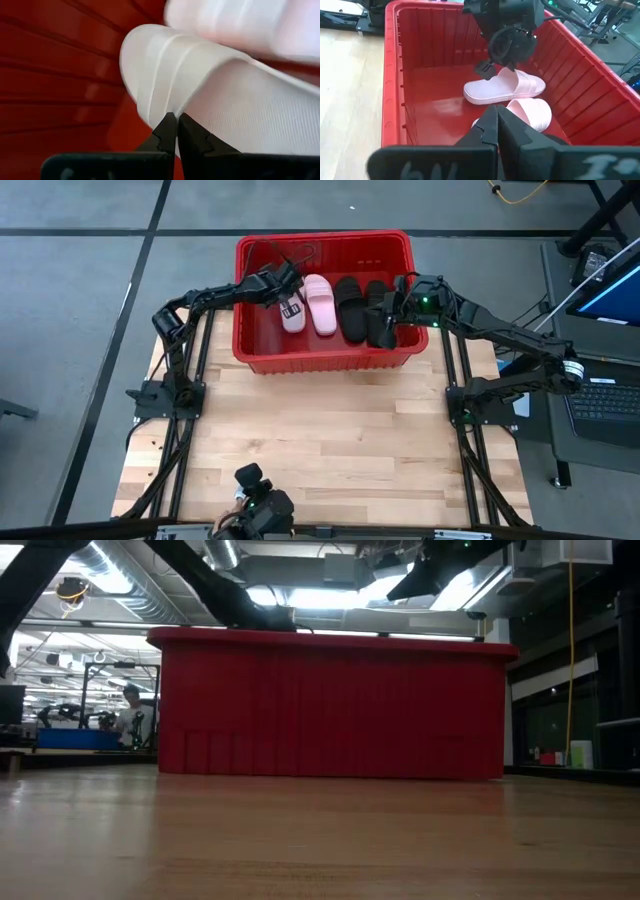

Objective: Pick and place slides into bin
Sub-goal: Put the pink slide into the red bin

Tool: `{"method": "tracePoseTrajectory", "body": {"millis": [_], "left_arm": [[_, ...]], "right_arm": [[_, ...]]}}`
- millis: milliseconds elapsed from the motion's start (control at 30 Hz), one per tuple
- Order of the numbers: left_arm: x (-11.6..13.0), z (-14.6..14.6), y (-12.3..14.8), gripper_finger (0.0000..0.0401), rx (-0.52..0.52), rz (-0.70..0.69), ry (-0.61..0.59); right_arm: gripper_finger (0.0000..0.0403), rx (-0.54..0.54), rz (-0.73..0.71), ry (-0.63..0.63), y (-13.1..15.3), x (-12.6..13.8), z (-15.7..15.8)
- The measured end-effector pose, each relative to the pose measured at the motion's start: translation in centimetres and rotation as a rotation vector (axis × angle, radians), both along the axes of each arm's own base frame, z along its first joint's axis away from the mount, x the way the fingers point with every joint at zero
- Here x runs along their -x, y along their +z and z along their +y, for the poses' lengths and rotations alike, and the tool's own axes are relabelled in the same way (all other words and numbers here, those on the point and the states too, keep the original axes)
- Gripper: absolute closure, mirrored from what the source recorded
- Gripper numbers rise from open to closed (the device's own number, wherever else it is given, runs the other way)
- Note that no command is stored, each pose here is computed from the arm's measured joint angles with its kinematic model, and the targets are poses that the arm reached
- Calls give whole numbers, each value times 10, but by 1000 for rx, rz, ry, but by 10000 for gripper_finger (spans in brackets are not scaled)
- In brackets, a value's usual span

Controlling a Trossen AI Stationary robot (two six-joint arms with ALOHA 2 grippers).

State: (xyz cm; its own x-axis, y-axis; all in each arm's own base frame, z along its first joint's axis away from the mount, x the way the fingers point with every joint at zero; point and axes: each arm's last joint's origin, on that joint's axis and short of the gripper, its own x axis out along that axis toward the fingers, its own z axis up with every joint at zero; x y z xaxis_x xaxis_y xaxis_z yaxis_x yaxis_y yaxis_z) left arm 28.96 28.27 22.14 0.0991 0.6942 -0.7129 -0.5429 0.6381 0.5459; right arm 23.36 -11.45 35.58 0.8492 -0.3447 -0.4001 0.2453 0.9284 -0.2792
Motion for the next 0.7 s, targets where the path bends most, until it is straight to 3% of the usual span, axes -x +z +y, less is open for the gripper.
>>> {"method": "tracePoseTrajectory", "body": {"millis": [367, 700], "left_arm": [[8, -1, -21, 398, 26, 35, -57], [6, 0, -21, 390, 29, -8, -86]], "right_arm": [[398, -2, 0, -2, -4, -6, -3], [398, -24, 11, -9, -13, -17, -9]]}}
